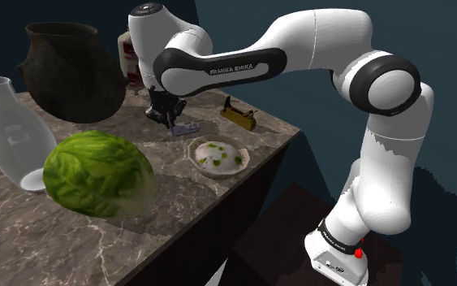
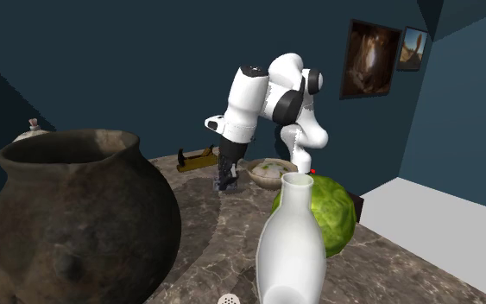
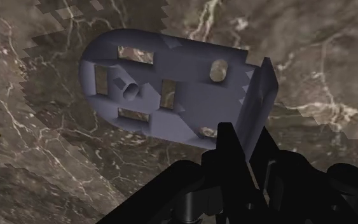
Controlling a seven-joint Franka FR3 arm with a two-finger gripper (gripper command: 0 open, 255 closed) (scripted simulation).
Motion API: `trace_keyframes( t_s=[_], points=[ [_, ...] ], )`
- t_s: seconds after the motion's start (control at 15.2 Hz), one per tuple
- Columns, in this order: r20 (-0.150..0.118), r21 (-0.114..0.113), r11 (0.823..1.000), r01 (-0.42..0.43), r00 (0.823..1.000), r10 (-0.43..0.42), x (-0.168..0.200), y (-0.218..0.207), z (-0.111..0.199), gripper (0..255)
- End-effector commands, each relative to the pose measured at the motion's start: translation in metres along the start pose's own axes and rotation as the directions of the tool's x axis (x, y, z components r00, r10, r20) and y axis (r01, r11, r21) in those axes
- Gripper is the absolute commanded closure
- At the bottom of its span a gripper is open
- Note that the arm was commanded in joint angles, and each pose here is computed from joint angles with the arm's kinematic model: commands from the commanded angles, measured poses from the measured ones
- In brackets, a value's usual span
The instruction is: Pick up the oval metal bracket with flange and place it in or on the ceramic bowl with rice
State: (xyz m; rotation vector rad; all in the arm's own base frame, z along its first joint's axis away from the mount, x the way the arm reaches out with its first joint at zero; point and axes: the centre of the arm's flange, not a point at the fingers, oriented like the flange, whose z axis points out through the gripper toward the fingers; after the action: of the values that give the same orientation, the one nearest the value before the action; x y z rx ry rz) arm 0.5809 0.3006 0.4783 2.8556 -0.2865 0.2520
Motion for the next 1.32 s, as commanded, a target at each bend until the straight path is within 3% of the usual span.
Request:
trace_keyframes(
  t_s=[0.0,1.25],
  points=[
    [0.0,0.0,1.0,0.0,1.0,0.0,0.002,0.002,-0.01,255],
    [0.0,0.0,1.0,0.0,1.0,0.0,0.021,0.025,-0.103,255]
  ],
)
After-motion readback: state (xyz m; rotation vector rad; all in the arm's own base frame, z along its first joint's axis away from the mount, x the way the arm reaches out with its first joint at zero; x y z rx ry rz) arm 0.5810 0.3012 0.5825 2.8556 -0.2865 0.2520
